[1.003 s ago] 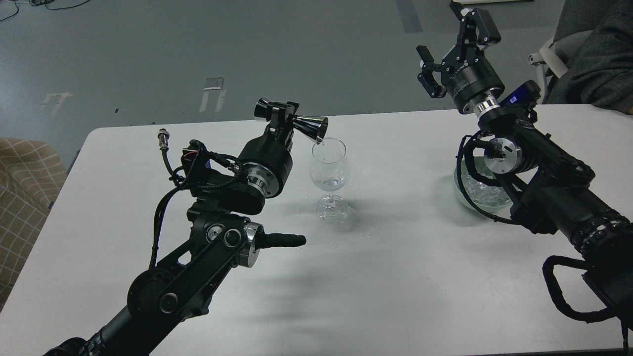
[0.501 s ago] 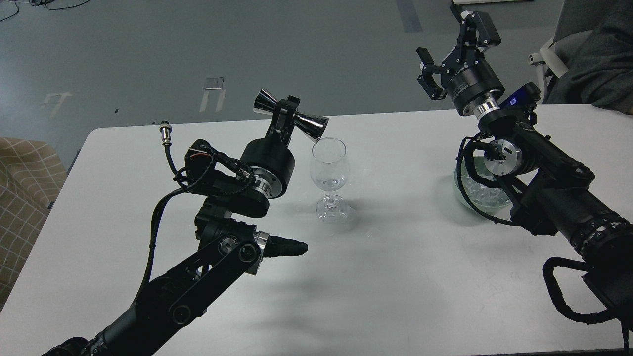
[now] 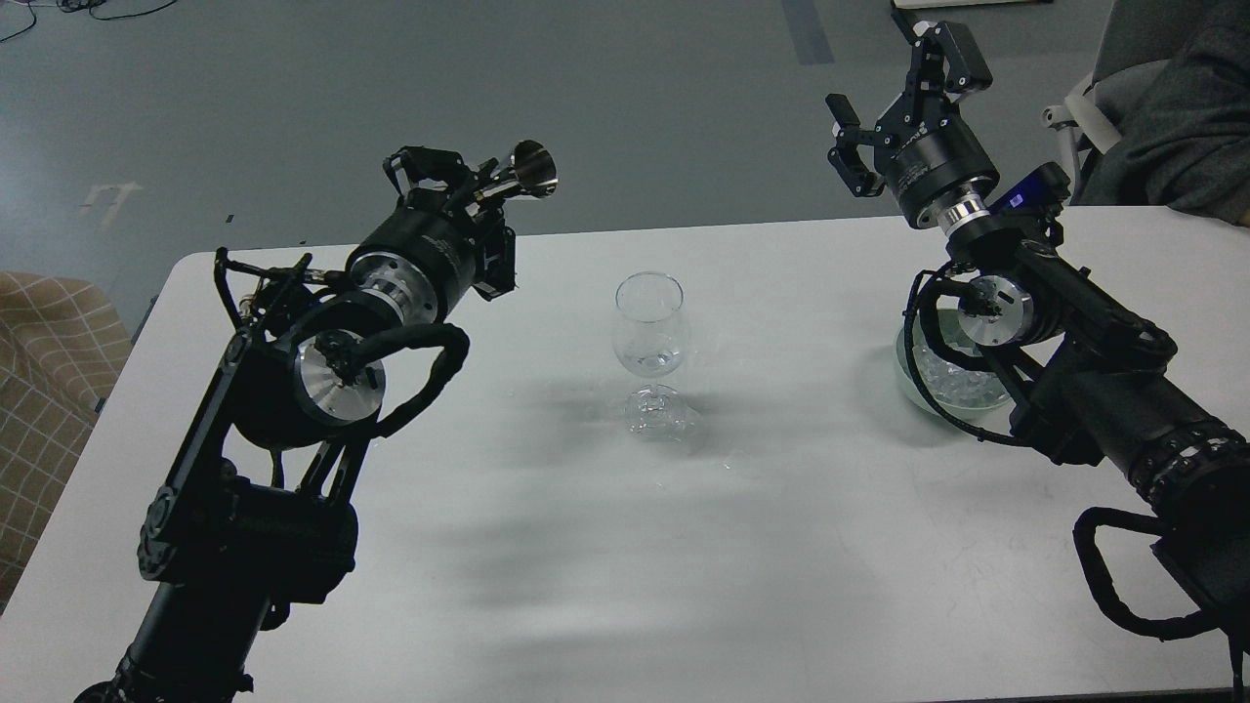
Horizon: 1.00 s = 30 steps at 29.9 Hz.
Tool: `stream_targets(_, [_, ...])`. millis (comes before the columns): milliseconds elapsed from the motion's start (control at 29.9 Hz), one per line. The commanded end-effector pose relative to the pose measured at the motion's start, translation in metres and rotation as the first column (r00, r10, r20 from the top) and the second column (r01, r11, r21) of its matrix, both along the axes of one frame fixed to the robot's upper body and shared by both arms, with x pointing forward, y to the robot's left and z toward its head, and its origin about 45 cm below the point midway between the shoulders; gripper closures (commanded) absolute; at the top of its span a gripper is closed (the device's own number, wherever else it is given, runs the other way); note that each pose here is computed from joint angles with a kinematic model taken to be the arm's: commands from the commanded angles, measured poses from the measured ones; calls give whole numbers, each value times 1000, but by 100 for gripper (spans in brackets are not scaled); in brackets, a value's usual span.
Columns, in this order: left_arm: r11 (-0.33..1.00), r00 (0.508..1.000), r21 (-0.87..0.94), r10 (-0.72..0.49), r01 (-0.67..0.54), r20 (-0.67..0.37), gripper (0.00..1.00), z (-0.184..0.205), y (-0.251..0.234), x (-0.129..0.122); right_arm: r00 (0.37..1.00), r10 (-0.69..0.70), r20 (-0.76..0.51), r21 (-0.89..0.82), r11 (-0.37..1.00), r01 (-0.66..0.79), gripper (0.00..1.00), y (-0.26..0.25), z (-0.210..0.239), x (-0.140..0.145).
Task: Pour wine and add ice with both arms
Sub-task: 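Bring the jigger back and set it down with the left gripper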
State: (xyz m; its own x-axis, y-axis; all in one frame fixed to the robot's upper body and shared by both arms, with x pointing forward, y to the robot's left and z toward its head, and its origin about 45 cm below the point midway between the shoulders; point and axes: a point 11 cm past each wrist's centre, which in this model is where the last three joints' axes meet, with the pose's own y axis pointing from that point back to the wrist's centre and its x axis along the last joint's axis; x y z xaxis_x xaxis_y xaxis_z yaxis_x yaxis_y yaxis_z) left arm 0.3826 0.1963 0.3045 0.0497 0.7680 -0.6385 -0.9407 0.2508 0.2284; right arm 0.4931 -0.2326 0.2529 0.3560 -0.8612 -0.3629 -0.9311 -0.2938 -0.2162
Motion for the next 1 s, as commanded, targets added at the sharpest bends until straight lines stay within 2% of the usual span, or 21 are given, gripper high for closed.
stream_targets(0, [979,996,-196,48,-61,-72,100,-10,32,-4,1000,0,-2,0,1000,0,0,0,-1,0])
stream_targets(134, [934,982,-315,133,-170,-137,100,-50,74,-24,1000,-6,-10,-1,1000,6,0,-1,-4,-1])
stream_targets(301, [904,963,-346,198,-252,-182,100,-100,103,-45,1000,-6,-13,0,1000,6,0,1,-6,-2])
stream_targets(434, [891,957,-363,213,-272,-196,100,-119,111,-50,1000,-3,-12,3,1000,3,0,3,-5,-2])
stream_targets(568, [876,936,-354,251,-328,-247,93,-148,123,-54,1000,-3,-13,3,1000,3,0,4,-5,-2])
stream_targets(835, [859,931,-380,255,-343,-263,86,-170,128,-57,1000,-6,-19,2,1000,6,0,2,-8,-3])
stream_targets(969, [856,925,-378,258,-353,-281,80,-179,130,-59,1000,-8,-25,3,1000,8,0,1,-12,-5])
